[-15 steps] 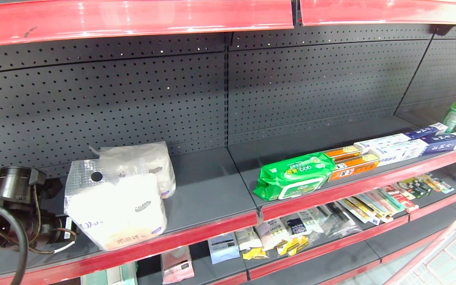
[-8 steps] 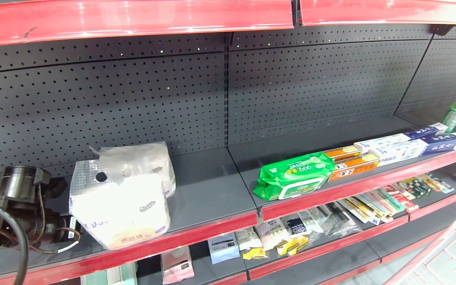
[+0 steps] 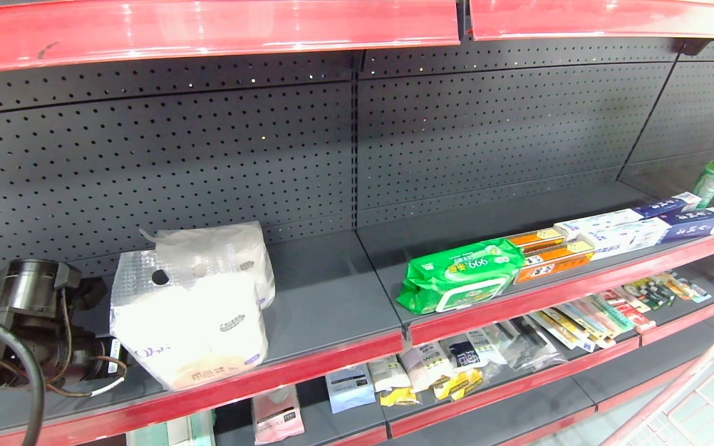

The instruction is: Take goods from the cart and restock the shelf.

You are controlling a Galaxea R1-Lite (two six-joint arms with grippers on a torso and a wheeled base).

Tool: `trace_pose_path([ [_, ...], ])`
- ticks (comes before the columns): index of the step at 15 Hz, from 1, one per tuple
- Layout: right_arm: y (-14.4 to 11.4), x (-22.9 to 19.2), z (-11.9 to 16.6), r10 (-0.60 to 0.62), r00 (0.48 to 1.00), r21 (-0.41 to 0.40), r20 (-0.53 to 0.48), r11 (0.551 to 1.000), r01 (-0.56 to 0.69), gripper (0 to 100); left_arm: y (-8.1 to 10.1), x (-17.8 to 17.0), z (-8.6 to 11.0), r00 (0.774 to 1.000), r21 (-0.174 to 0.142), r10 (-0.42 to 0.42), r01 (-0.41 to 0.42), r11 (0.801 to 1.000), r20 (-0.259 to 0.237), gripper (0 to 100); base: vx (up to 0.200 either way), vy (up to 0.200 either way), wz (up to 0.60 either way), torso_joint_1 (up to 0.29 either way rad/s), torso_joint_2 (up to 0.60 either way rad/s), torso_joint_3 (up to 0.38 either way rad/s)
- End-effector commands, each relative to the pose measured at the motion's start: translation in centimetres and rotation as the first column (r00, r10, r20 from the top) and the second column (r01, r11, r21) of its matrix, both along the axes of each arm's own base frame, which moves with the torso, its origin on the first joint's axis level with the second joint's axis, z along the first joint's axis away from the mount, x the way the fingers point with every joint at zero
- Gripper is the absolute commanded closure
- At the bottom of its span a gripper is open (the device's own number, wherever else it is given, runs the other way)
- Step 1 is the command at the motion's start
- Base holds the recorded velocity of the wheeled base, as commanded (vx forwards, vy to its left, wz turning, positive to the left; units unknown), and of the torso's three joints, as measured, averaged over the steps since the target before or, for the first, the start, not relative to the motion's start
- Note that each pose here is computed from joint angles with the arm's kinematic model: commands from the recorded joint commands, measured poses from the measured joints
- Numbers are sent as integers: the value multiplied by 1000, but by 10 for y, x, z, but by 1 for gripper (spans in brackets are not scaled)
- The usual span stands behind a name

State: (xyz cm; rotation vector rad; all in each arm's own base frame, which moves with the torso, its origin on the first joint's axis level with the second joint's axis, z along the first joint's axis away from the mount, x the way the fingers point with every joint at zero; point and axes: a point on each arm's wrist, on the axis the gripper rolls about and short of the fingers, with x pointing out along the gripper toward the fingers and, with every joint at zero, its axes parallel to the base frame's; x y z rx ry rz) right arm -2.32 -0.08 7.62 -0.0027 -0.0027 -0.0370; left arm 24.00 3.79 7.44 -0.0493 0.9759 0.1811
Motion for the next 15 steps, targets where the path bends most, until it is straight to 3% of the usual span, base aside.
trace_pose_path([
  [1,0,0,0,0,1000,0,-1,1000,0,0,-2,0,0,1000,0,-8,8,1000,1,0,0,0,0,0,0,0],
  [15,0,0,0,0,1000,0,-1,1000,0,0,-5,0,2,1000,-2,-12,12,1000,10,0,0,0,0,0,0,0],
])
